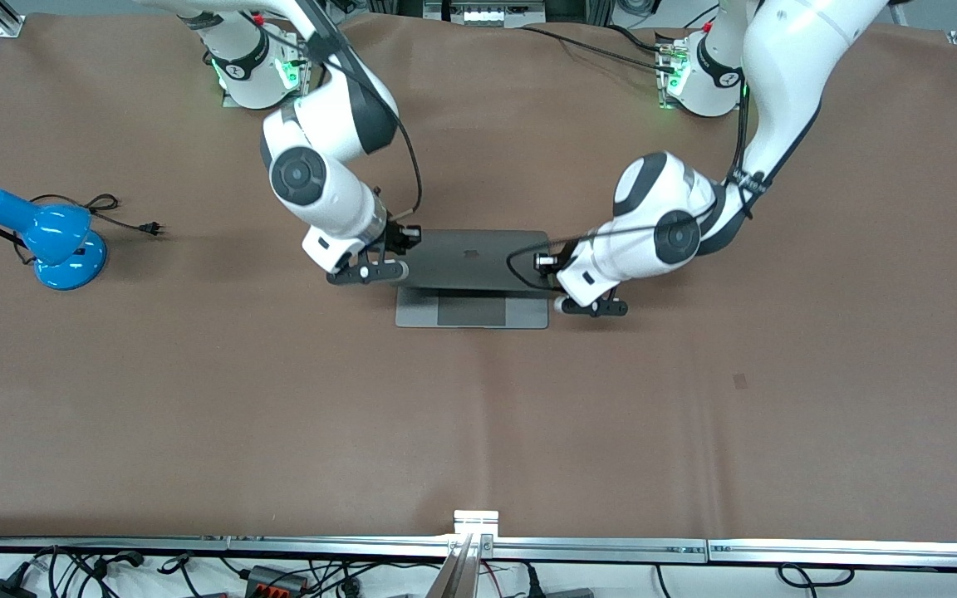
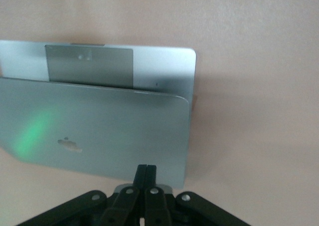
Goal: Close laptop with both arms from behind
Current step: 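Press the closed lid flat with the right gripper and the left gripper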
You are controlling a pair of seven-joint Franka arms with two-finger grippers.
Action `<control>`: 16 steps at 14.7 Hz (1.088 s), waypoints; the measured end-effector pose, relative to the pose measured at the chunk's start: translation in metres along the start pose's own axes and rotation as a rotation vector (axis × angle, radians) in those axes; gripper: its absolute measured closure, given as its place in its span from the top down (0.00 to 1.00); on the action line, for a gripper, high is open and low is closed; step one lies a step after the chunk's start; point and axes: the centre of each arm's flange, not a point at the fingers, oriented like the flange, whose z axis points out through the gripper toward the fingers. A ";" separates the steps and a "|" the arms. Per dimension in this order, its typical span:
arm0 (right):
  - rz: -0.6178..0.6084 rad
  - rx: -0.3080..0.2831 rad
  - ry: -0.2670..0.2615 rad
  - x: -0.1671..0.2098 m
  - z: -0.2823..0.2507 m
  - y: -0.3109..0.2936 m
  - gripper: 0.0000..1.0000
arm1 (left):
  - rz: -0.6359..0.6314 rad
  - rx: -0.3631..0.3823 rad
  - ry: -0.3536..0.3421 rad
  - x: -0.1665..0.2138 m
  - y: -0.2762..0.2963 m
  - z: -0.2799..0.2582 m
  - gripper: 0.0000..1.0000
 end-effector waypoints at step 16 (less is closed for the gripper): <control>0.007 -0.067 -0.051 0.050 0.105 0.004 0.01 | 0.074 0.135 0.054 0.022 0.010 0.066 0.01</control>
